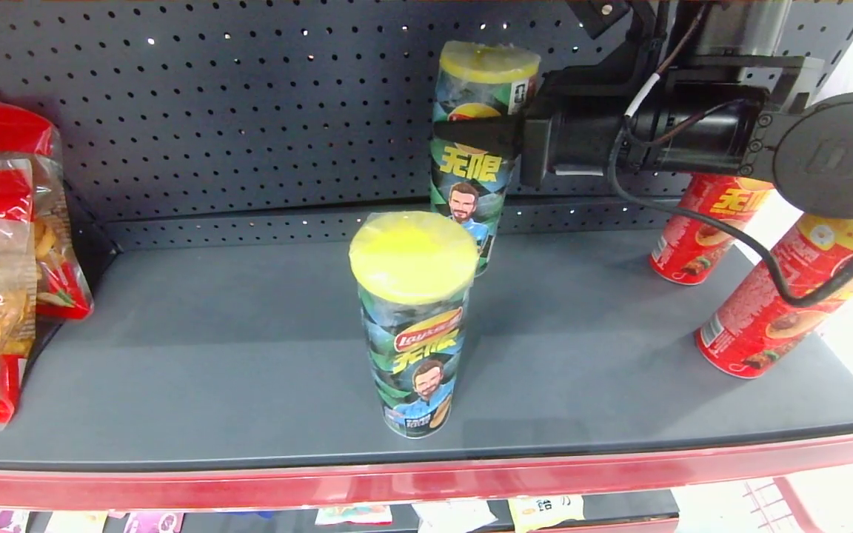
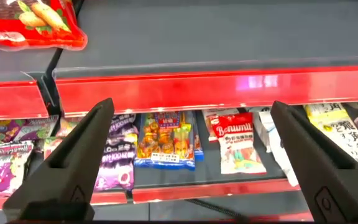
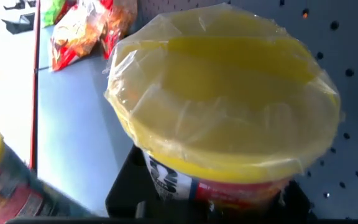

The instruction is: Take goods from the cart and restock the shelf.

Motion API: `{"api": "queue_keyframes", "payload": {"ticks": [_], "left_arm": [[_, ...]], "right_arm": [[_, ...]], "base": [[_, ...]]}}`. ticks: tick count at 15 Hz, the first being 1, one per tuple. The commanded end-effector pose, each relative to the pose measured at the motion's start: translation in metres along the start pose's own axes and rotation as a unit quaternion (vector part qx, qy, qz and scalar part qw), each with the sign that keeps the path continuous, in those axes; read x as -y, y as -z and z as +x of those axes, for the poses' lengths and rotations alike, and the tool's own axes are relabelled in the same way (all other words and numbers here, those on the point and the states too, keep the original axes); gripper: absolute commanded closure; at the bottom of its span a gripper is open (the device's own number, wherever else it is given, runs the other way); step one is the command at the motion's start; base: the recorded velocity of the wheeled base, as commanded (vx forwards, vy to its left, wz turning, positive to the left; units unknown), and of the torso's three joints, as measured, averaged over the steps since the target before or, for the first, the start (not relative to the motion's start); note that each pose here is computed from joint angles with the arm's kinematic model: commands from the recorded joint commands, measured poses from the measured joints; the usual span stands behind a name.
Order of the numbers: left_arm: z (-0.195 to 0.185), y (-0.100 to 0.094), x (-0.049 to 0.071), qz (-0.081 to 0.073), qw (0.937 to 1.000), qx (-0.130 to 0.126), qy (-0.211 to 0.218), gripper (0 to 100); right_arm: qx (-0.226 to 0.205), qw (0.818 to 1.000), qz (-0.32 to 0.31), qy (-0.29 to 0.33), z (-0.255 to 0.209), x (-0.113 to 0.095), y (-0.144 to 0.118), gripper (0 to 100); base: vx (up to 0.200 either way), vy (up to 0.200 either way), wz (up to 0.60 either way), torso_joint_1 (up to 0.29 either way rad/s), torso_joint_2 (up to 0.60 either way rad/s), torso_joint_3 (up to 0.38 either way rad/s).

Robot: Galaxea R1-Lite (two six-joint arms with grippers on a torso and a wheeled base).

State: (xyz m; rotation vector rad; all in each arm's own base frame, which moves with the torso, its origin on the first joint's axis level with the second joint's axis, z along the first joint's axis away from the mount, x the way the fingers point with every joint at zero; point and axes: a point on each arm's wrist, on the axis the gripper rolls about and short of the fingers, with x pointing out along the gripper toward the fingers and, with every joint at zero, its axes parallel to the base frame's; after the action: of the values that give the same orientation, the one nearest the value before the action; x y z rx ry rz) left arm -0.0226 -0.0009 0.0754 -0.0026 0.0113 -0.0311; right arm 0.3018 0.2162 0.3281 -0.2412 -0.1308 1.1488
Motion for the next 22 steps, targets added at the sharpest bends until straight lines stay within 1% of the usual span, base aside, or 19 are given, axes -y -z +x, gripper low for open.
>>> {"api": "queue_keyframes", "payload": {"ticks": [1,4,6,8,13,15,16,17,22], "left_arm": [[0.0,0.0,0.0,0.0,1.0,0.003,0.0,0],[0.0,0.0,0.0,0.001,1.0,0.003,0.0,0],[0.0,0.0,0.0,0.0,1.0,0.003,0.0,0],[0.0,0.0,0.0,0.0,1.0,0.003,0.0,0],[0.0,0.0,0.0,0.001,1.0,0.003,0.0,0],[0.0,0.0,0.0,0.0,1.0,0.003,0.0,0],[0.0,0.0,0.0,0.001,1.0,0.003,0.0,0],[0.0,0.0,0.0,0.0,1.0,0.003,0.0,0],[0.0,0.0,0.0,0.0,1.0,0.003,0.0,0]], "right_arm": [[0.004,1.0,0.006,-0.001,0.013,0.006,0.004,100],[0.006,1.0,0.018,-0.009,0.015,0.007,0.006,100],[0.006,0.999,0.021,-0.031,0.023,-0.004,0.007,100],[0.001,0.999,0.027,-0.048,0.037,-0.012,0.016,100],[0.005,0.999,0.027,-0.048,0.061,0.009,0.04,100],[0.006,0.999,0.026,-0.041,0.064,0.02,0.046,100],[0.008,0.998,0.026,-0.049,0.063,0.029,0.051,100],[0.008,0.998,0.026,-0.053,0.062,0.033,0.053,100],[0.009,0.997,0.011,-0.074,0.057,0.035,0.057,100]], "base": [[0.0,0.0,0.0,0.0,0.0,0.0],[0.0,0.0,0.0,0.0,0.0,0.0],[0.0,0.0,0.0,0.0,0.0,0.0],[0.0,0.0,0.0,0.0,0.0,0.0],[0.0,0.0,0.0,0.0,0.0,0.0],[0.0,0.0,0.0,0.0,0.0,0.0],[0.0,0.0,0.0,0.0,0.0,0.0],[0.0,0.0,0.0,0.0,0.0,0.0],[0.0,0.0,0.0,0.0,0.0,0.0]]}}
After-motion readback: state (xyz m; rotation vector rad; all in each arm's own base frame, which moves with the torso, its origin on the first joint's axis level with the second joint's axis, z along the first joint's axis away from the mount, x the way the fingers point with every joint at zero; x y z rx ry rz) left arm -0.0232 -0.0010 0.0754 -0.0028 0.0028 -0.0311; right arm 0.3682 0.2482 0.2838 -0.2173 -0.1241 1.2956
